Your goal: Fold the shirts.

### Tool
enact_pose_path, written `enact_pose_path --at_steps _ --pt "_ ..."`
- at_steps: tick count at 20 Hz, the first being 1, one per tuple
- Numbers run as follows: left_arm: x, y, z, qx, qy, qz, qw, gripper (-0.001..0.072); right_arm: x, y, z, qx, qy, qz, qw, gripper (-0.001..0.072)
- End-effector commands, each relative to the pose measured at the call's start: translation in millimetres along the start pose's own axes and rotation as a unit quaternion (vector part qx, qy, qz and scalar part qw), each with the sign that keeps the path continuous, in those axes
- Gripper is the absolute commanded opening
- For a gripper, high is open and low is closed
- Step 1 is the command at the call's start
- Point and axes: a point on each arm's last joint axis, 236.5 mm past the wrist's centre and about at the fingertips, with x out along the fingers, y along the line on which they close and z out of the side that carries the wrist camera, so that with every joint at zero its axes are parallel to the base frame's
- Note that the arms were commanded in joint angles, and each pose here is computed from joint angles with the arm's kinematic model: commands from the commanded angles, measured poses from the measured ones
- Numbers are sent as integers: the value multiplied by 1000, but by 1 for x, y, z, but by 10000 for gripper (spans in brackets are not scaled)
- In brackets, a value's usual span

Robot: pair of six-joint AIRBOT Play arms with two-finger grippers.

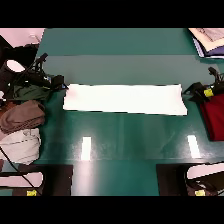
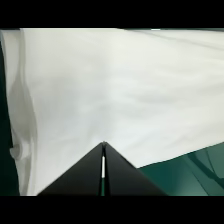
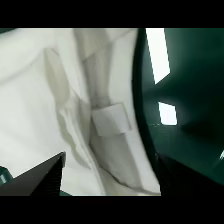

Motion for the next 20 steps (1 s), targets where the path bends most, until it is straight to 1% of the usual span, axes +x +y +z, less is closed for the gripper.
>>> enact_pose_path --at_steps 1,5,6,9,10,11,12,13,15,18,20 --pt "0 -5 -4 -2 10 -10 1000 24 6 -21 -6 -19 -5 7 1000 642" --pt "0 -5 -5 -2 11 -10 1000 24 23 8 0 -21 -6 103 994 641" --pt "0 -5 -6 -2 13 -11 1000 24 29 12 -3 -15 6 118 993 641" --pt "0 -6 -9 -3 20 -13 1000 23 46 20 -17 -17 47 133 990 639" --pt "0 -7 -10 -3 22 -14 1000 24 50 24 -18 -22 51 132 990 589" --pt "0 -7 -11 -3 24 -14 1000 23 54 29 -16 -31 50 130 990 518" --pt "1 -8 -13 -1 27 -15 1000 23 56 34 -14 -40 47 127 990 415" --pt "3 -10 -17 8 36 -11 999 23 56 39 -11 -49 46 125 990 295" --pt "13 -19 -31 38 59 6 998 22 52 50 -6 -69 46 126 989 21" --pt "39 -65 -29 95 34 0 995 22 39 79 -12 -103 74 146 981 22" --pt "60 -108 -34 123 30 -29 991 22 28 108 -25 -135 114 158 971 22"
